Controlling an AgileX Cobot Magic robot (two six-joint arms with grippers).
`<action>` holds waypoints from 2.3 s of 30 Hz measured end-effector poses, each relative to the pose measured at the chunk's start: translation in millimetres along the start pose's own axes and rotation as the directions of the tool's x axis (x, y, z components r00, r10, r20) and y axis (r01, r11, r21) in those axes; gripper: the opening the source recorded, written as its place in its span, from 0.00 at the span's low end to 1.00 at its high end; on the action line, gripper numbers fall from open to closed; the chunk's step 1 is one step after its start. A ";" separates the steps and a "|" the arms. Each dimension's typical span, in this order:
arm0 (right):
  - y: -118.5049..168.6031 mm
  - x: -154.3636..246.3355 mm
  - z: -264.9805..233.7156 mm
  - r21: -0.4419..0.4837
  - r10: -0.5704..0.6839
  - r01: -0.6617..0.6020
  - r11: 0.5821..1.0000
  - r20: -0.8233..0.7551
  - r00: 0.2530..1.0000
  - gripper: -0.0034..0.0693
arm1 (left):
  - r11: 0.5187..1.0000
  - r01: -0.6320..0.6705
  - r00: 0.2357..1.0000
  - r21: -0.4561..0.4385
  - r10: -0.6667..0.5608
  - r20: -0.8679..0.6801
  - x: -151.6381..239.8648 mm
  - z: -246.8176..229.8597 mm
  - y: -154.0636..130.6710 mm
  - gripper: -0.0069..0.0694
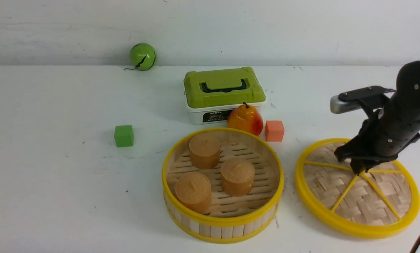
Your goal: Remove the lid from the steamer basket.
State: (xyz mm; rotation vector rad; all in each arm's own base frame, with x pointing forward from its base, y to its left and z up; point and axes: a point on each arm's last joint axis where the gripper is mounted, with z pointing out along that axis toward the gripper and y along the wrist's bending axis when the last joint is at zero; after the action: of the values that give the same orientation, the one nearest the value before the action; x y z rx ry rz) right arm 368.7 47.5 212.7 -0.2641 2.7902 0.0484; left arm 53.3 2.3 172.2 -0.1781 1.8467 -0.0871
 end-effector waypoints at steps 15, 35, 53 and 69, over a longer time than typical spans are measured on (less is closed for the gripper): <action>9.5 7.6 -76.7 -0.084 0.065 -0.053 0.995 0.152 0.986 0.51 | 1.000 0.000 1.000 0.000 0.000 0.000 0.0 0.0 0.0 0.40; 40.9 229.6 -237.7 -0.150 0.057 0.128 0.980 0.838 0.542 0.02 | 1.000 0.000 1.000 0.000 0.000 0.000 0.0 0.0 0.0 0.40; 28.3 277.3 -162.7 -0.065 0.057 0.010 0.998 0.920 0.387 0.02 | 1.000 0.000 1.000 0.000 0.000 0.000 0.0 0.0 0.0 0.40; 10.4 305.4 -83.9 0.002 0.096 -0.240 0.971 0.912 0.400 0.02 | 1.000 0.000 1.000 0.000 0.000 0.000 0.0 0.0 0.0 0.40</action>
State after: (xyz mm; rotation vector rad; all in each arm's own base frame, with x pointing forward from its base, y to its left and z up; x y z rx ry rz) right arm 56.5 -1.6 189.9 0.0940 1.6611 0.0360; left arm 53.3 2.3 172.2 -0.1781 1.8467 -0.0871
